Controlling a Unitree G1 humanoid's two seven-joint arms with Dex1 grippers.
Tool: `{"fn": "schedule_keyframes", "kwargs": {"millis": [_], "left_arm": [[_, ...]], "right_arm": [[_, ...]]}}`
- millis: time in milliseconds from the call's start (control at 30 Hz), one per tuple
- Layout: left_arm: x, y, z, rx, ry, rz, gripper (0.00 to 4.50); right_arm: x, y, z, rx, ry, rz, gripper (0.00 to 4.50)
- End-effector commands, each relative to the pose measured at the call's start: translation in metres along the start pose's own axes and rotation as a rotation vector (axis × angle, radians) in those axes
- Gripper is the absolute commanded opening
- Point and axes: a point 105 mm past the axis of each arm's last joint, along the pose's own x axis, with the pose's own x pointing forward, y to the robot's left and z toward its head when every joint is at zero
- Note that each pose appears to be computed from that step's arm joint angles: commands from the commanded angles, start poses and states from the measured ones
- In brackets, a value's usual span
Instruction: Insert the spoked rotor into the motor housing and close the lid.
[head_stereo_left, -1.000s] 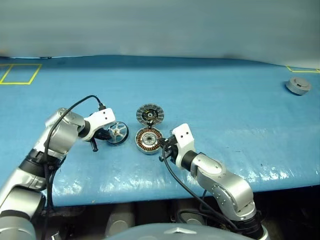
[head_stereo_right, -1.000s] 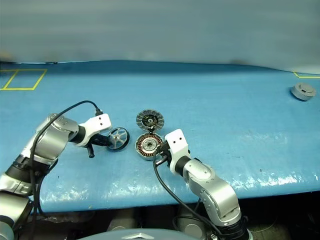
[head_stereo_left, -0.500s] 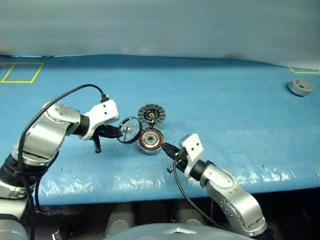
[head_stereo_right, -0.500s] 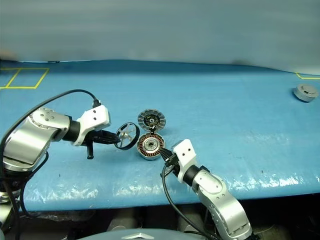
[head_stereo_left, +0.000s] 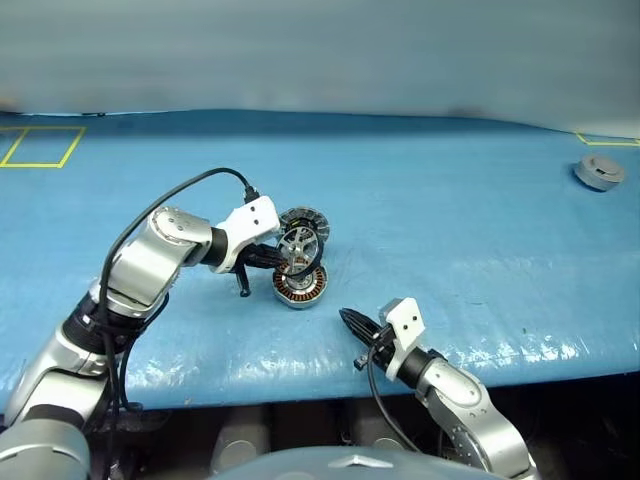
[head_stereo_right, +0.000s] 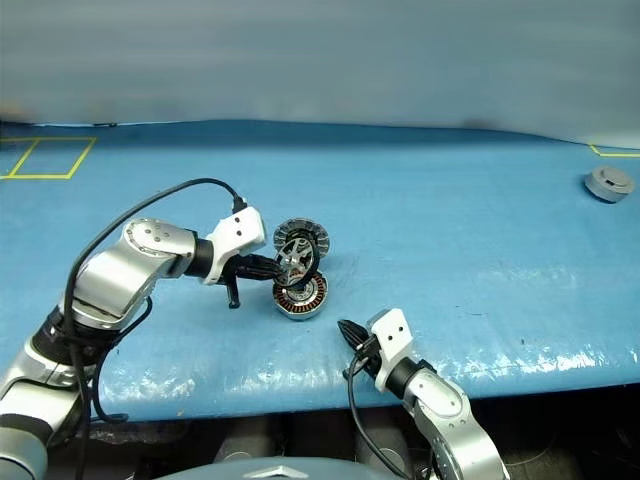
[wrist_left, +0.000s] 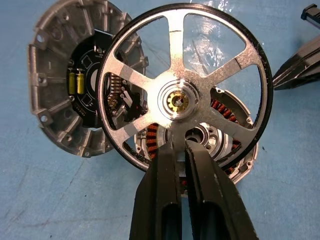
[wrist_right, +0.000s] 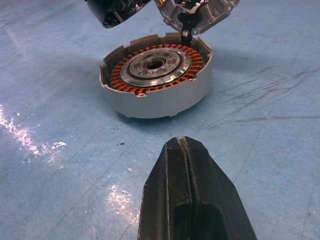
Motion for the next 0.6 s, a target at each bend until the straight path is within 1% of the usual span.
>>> {"fn": "schedule_keyframes", "kwargs": {"millis": [33,200,333,600], "left_arm": [[0.0,0.004,0.01,0.064,-0.006,-0.005,0.07],[0.007,0.005,0.012,0.084,0.003,-0.032,0.07],[0.01,0.001,0.007,0.117,0.035,-0.073,0.07],[0.013,0.004,-0.001,0.162,0.093,-0.083,0.07]], "right_arm": [[0.0,-0.001,0.004,-0.02,-0.042,0.003,0.0],[0.004,0.001,0.004,-0.013,-0.059,0.006,0.0],[0.007,0.004,0.004,-0.005,-0.066,0.019,0.0],[0.009,0.006,0.003,-0.002,-0.062,0.023,0.0]]}}
